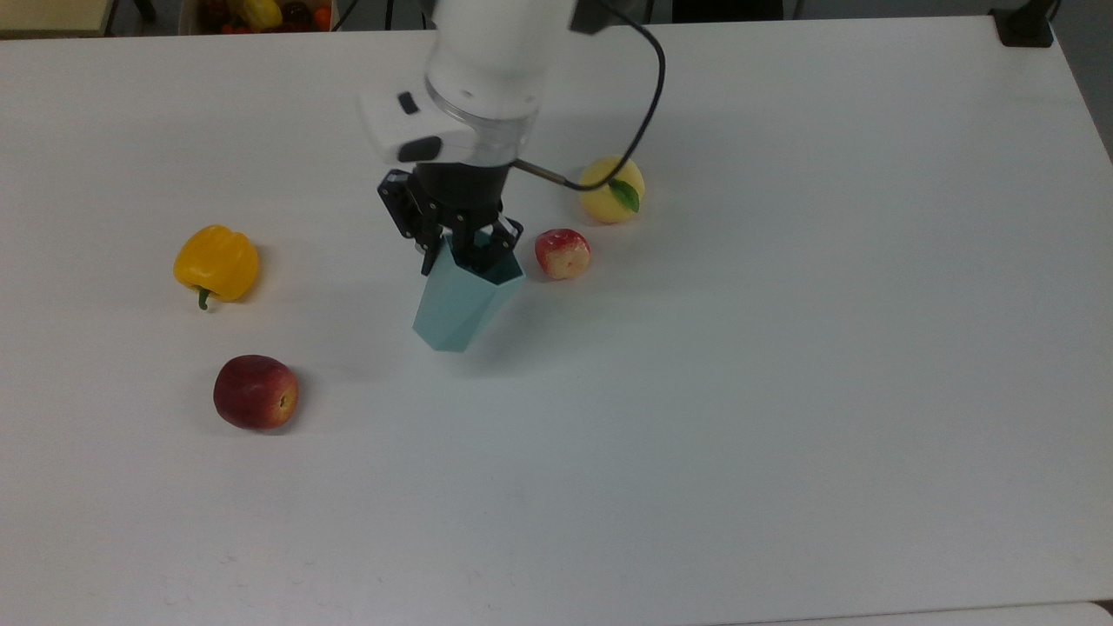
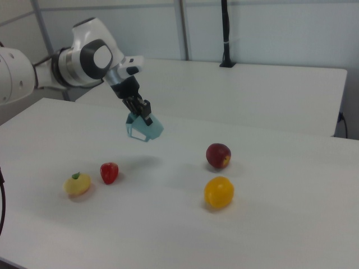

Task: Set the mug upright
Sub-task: 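Lift and rotate the mug so its base points down, then lower the upright mug onto the table and open the gripper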

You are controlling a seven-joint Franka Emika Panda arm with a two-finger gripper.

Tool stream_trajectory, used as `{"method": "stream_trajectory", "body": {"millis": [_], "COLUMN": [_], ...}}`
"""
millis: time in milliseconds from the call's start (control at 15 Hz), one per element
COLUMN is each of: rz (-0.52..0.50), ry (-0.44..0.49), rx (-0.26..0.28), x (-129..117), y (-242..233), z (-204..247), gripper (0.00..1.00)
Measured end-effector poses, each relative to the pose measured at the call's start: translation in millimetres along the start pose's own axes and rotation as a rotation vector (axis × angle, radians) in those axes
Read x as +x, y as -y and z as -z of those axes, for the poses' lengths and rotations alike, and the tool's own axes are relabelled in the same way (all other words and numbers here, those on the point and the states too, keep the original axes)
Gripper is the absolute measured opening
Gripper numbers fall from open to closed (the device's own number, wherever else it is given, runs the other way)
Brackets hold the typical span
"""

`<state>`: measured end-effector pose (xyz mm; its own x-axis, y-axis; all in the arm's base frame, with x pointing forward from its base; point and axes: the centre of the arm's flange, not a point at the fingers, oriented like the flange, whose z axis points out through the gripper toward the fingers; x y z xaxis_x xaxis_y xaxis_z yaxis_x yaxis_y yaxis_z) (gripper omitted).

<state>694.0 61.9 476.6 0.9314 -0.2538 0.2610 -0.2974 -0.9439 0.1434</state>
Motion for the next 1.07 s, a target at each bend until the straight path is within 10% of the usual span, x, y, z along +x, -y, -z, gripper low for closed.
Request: {"method": "stream_trajectory", "body": {"millis": [533,1067], "rz": [0.29,0.439], "ry": [0.276,0.486], "rx": [0.211,0.241], "x": [0.4,-22.2], "y": [-71.8,-88.4], "z": [-12.0,-73.8], "gripper": [0.11,0.11]}}
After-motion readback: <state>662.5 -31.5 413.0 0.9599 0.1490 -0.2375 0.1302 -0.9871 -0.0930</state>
